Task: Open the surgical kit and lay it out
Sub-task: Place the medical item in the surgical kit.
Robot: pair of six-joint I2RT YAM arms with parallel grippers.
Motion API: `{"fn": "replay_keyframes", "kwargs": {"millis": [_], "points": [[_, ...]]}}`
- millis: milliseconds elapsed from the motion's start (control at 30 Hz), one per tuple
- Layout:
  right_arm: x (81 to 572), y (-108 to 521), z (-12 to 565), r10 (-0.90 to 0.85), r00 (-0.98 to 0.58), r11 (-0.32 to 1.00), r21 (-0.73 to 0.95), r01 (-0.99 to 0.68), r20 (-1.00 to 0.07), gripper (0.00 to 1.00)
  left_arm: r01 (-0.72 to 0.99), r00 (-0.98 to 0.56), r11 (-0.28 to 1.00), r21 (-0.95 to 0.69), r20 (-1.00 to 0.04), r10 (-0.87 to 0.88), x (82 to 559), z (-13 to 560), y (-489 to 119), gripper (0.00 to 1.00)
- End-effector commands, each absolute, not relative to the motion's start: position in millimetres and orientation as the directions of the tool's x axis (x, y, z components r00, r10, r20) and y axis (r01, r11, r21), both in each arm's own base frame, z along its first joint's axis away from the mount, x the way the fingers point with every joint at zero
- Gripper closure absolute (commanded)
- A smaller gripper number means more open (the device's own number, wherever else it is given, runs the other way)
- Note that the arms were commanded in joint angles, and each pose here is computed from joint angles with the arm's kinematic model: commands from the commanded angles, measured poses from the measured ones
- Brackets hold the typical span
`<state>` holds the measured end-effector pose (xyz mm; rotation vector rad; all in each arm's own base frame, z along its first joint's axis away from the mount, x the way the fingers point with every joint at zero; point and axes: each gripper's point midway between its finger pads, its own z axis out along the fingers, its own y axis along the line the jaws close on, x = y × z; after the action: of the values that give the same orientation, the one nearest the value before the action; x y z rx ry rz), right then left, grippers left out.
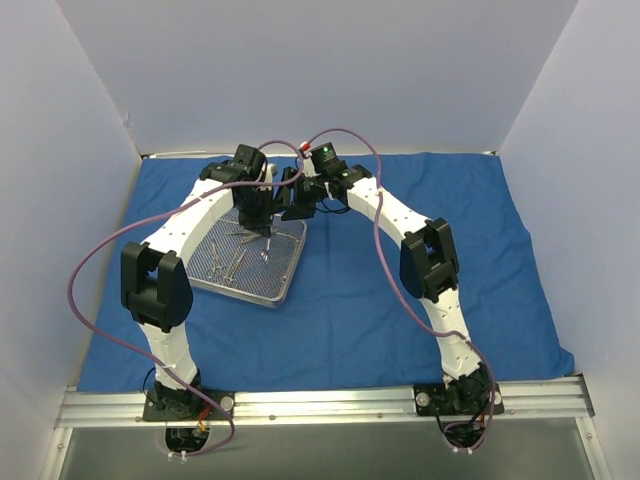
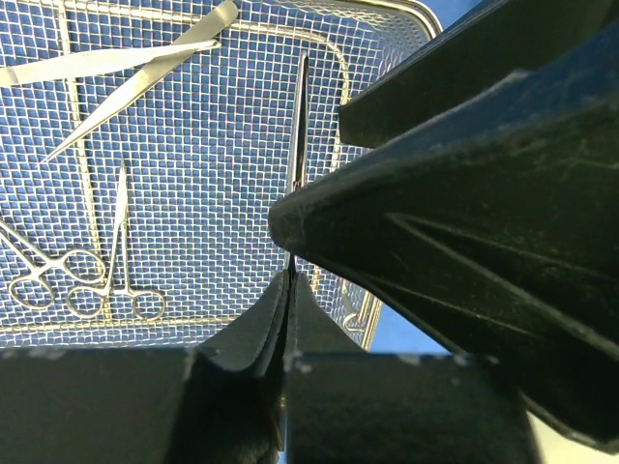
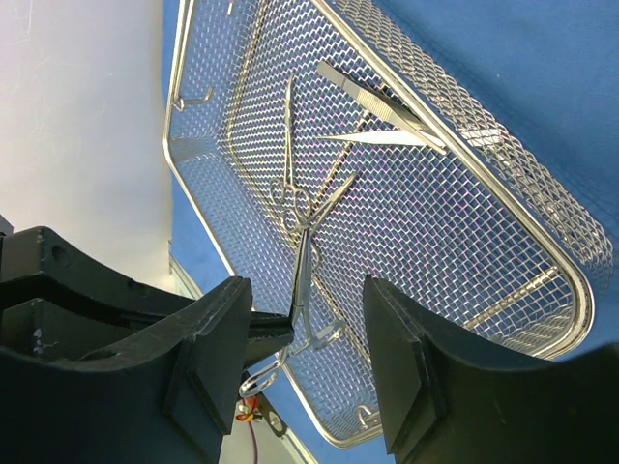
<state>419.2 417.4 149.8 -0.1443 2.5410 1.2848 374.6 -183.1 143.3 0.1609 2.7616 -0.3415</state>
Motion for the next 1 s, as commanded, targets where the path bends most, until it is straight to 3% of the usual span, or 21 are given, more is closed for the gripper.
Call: {"fn": "replay_keyframes", "kwargs": {"millis": [0, 767, 967], "points": [[416.5, 424.5, 164.3, 0.029, -0.95, 0.571, 0.785, -0.241, -0.312, 0.51, 0.18, -0.885, 0.947, -0.265, -0.465, 0.038, 383.5, 186.5, -191.5, 0.98], [412.8, 439.8, 153.7, 0.002, -0.961, 0.55, 0.803, -0.229, -0.275, 0.63, 0.197, -0.881, 0.939, -0.282, -0.472, 0.043, 390.9, 189.7, -199.4, 0.98], [415.0, 439.2, 154.7, 0.011, -0.961, 0.548, 0.806, -0.224, -0.276, 0.9, 0.198, -0.879, 0.94, -0.279, -0.475, 0.044, 393.2, 190.8, -199.2, 0.98]]}}
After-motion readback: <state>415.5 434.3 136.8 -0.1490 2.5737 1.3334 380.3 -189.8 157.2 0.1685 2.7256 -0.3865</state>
